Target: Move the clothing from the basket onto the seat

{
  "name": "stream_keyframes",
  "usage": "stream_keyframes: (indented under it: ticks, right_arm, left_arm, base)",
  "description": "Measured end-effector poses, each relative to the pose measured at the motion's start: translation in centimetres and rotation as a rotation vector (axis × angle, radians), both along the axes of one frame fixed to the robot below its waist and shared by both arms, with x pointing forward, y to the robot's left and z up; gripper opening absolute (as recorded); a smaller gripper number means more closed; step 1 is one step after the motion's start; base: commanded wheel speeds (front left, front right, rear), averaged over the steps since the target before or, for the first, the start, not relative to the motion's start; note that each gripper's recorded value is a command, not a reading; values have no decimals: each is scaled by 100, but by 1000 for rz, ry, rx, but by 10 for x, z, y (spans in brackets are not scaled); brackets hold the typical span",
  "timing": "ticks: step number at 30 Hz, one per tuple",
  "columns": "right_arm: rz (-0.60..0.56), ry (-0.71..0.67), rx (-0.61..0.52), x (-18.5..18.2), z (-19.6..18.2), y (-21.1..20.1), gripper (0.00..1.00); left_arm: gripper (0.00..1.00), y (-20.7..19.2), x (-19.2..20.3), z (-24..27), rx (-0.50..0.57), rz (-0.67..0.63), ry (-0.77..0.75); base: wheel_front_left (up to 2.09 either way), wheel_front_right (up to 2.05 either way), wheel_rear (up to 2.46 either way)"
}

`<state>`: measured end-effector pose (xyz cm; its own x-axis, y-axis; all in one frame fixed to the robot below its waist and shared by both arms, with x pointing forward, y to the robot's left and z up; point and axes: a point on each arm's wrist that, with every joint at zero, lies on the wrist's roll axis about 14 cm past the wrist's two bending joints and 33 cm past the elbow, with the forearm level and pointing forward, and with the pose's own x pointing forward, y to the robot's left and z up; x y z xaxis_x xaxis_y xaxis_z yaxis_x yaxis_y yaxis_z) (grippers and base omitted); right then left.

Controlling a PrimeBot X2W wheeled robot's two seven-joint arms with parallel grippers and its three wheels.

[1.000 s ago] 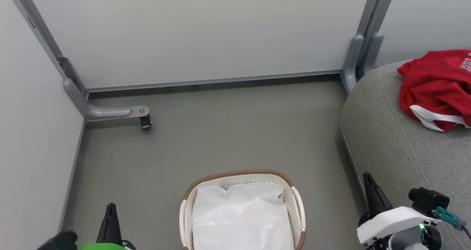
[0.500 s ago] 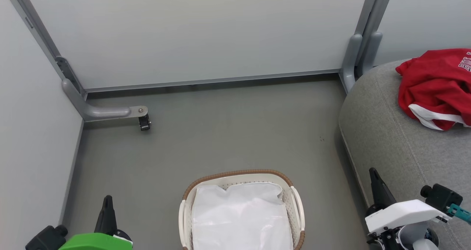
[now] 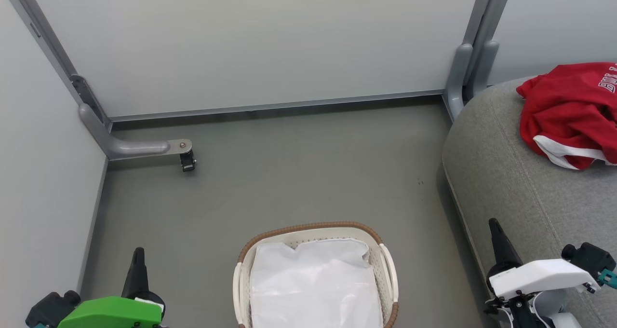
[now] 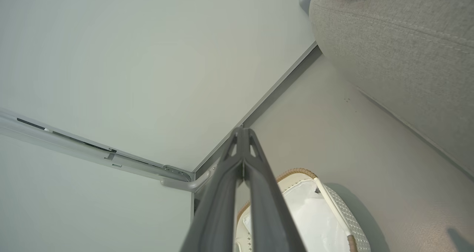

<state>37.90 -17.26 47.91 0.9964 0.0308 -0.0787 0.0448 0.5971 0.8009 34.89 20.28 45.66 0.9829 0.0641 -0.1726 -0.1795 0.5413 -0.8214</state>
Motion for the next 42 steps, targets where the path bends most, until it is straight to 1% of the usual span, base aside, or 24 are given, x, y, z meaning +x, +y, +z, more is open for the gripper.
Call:
stream_keyframes:
  ticks: [18,42]
  right_arm:
    - [-28,-3,194,4,6,-8,0]
    - [-47,-22,407,7,15,-17,0]
  left_arm:
    - [0,0,11,11,-174,8,-38]
    - [0,-2,24,26,-369,7,-96]
  base:
    - [0,0,0]
    - [0,0,0]
